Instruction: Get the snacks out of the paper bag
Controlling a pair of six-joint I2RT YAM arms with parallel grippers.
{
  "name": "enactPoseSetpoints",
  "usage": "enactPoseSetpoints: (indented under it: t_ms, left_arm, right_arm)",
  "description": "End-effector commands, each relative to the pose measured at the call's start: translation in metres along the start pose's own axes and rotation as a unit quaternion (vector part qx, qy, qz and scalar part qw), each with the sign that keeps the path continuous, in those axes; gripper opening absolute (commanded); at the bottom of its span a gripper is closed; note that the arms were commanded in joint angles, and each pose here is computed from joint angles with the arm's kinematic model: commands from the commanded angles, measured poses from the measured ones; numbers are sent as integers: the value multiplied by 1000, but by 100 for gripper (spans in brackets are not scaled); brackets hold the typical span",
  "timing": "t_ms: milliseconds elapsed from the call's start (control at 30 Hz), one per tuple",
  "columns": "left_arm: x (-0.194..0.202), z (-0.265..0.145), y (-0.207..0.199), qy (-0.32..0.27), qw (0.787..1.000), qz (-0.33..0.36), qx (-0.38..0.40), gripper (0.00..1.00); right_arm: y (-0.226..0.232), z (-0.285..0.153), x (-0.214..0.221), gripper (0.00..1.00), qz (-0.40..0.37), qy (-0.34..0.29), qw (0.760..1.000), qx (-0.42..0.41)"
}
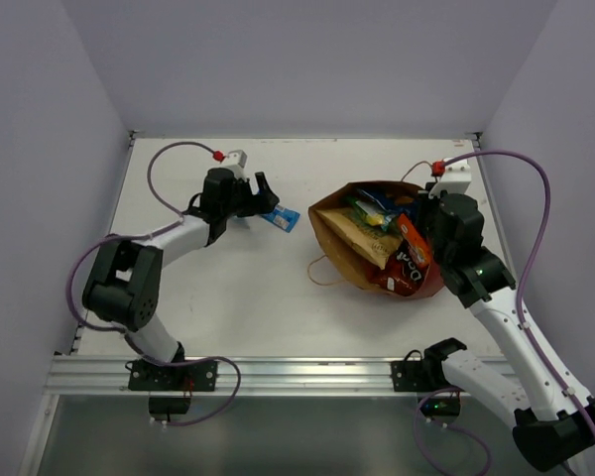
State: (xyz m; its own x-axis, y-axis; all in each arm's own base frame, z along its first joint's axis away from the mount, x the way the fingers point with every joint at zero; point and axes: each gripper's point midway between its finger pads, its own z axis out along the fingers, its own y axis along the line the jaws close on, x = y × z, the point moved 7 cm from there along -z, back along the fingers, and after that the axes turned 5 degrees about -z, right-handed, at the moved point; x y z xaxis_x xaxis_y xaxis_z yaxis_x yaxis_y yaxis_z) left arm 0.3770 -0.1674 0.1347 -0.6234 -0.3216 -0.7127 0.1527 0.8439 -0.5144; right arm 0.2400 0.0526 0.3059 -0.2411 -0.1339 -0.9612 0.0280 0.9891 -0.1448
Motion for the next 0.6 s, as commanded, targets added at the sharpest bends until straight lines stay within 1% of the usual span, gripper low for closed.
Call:
enactPoseSetpoints:
  t_ms: [0,33,67,133,167,200,233,300,333,367,433,467,567]
  left_arm:
    - [-65,-55,-55,-97,994,22,53,99]
    - [-76,-73,-69,-110,992,24,64,100]
    - [-77,-85,-86,-98,992,25,70,99]
    - [-80,-106,-115,-104,990,14,95,98]
    - [-64,-113,-134,-76,991,18,108,98]
    - [-61,-119,-148,-82,990,14,115,96]
    - [-47,-127,-173,-71,987,-3,144,96]
    - [-30,-127,-194,-55,983,-20,174,94]
    - [-21,-121,-207,-41,980,-46,188,93]
    - [-6,-122,-227,-24,975,-47,214,93]
    - [7,-111,-253,4,971,-52,233,91]
    - [22,-112,-269,22,968,-48,246,91]
    - [43,-104,-305,55,960,-51,270,88]
  right_arm:
    - [0,-7,-26,0,30,-46,998,-11]
    - [0,-7,-26,0,28,-44,999,-12]
    - [-1,-9,-30,0,30,-47,998,-11]
    - [-2,-10,-32,0,29,-48,998,-10]
    - [-3,-11,-35,0,31,-50,998,-9]
    - [-3,-11,-35,0,31,-48,998,-10]
    - [-3,-11,-36,0,32,-48,998,-10]
    - [-2,-11,-36,0,33,-49,998,-12]
    - [-2,-10,-36,0,35,-49,998,-11]
    - [-2,-11,-37,0,37,-49,998,-12]
    - [0,-11,-39,0,41,-47,998,-20]
    - [0,-13,-43,0,44,-52,997,-23]
    - [1,-16,-48,0,48,-60,996,-32]
